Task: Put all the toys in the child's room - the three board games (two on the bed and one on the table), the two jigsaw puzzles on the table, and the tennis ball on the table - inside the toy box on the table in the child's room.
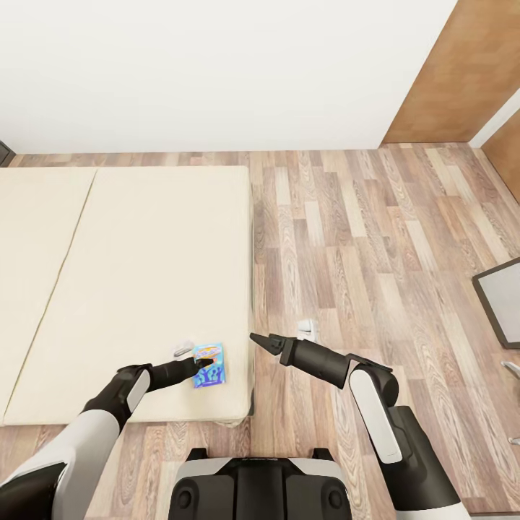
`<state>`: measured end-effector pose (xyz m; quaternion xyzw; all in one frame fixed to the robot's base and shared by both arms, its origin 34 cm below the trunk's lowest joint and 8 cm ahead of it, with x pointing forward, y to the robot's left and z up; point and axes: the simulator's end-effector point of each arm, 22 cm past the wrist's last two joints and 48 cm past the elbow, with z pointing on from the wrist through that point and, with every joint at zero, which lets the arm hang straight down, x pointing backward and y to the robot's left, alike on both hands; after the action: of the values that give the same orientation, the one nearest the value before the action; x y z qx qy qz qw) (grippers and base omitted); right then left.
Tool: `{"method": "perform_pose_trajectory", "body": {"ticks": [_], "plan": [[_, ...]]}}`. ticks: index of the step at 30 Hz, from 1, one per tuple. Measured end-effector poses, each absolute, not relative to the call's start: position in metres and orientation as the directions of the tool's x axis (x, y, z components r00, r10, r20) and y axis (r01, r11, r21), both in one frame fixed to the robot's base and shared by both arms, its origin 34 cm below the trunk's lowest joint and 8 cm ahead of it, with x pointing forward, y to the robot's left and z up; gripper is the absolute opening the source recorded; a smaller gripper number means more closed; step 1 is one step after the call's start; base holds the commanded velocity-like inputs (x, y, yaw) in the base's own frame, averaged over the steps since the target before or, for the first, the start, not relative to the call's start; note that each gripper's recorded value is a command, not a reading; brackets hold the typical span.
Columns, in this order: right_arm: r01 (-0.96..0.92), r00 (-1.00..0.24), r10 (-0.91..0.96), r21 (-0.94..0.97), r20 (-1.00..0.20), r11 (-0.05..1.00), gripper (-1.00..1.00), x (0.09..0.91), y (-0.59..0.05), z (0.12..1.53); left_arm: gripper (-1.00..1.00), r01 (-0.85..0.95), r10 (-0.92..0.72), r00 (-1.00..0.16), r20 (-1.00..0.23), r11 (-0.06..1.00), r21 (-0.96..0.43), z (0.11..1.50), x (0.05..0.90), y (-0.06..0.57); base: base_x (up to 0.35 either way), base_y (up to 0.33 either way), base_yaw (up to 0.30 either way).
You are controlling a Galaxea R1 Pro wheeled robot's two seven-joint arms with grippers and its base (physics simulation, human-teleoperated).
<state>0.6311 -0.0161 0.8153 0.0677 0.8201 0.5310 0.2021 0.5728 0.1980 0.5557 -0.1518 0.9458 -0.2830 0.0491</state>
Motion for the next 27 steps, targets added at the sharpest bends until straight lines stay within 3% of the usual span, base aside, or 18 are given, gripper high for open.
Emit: {"method": "perform_pose_trajectory", "body": {"ticks": [27], "plan": [[-0.106,-0.907,0.330,0.901,-0.261,0.421,1.00,0.632,-0.017,0.818,1.00,-0.251,-0.312,-0.950,-0.013,0.788,-0.563,0.557,0.578,0.184,0.000,0.000,0.000]]}}
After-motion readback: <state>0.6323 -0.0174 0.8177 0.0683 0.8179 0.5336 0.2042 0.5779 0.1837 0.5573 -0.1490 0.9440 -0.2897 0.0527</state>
